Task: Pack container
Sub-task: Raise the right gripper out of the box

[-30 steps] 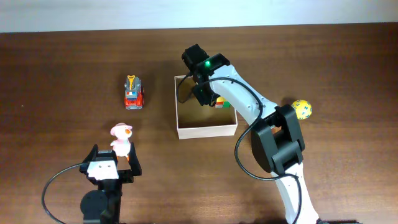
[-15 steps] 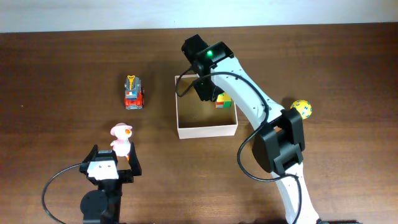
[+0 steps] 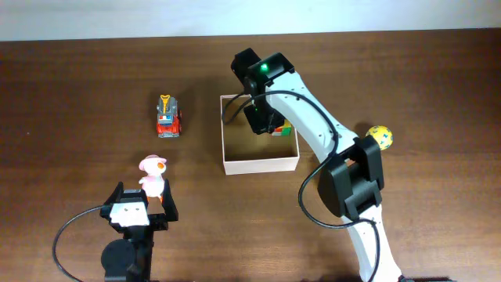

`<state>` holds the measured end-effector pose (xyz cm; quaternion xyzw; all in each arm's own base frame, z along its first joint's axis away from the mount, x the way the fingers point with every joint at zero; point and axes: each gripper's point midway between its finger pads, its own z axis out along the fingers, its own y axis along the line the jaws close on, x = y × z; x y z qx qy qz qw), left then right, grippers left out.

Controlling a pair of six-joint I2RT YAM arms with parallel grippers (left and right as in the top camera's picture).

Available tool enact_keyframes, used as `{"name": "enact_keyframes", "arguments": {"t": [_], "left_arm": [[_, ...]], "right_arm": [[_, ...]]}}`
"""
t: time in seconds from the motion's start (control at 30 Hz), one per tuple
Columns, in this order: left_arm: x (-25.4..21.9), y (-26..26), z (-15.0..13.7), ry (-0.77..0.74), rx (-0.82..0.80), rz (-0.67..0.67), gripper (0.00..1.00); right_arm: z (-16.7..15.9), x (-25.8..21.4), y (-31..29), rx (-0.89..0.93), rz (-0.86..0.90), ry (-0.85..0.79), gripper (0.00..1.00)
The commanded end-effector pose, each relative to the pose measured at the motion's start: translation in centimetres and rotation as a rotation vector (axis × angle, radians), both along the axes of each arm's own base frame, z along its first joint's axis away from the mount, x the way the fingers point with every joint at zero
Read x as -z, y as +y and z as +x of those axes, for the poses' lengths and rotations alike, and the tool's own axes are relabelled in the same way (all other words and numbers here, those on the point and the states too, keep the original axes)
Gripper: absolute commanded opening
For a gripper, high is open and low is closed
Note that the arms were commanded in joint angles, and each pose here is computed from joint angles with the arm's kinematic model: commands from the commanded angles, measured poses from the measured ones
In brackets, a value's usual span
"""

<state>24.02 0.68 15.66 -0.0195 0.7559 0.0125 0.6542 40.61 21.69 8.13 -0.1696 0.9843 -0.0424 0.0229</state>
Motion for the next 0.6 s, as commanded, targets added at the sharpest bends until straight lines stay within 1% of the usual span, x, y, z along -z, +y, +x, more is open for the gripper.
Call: {"name": "enact_keyframes", "arguments": {"t": [0.0,0.2,0.57], "left_arm": [[0.3,-0.1,0.0,0.002,0.012,0.017,0.99],[0.3,-0.1,0.0,0.001,0.012,0.017,0.99],[0.3,-0.1,0.0,0.002,0.012,0.017,0.99]], "right_arm": [[-0.4,1.3,-1.4,0.07,-0.018,0.044,0.04],[-0.5,2.6,-2.9,0.114,-0.035,0.073,0.04],[-0.8,4.8,-3.1,0.115,-0.039,0.081,0.04]]}}
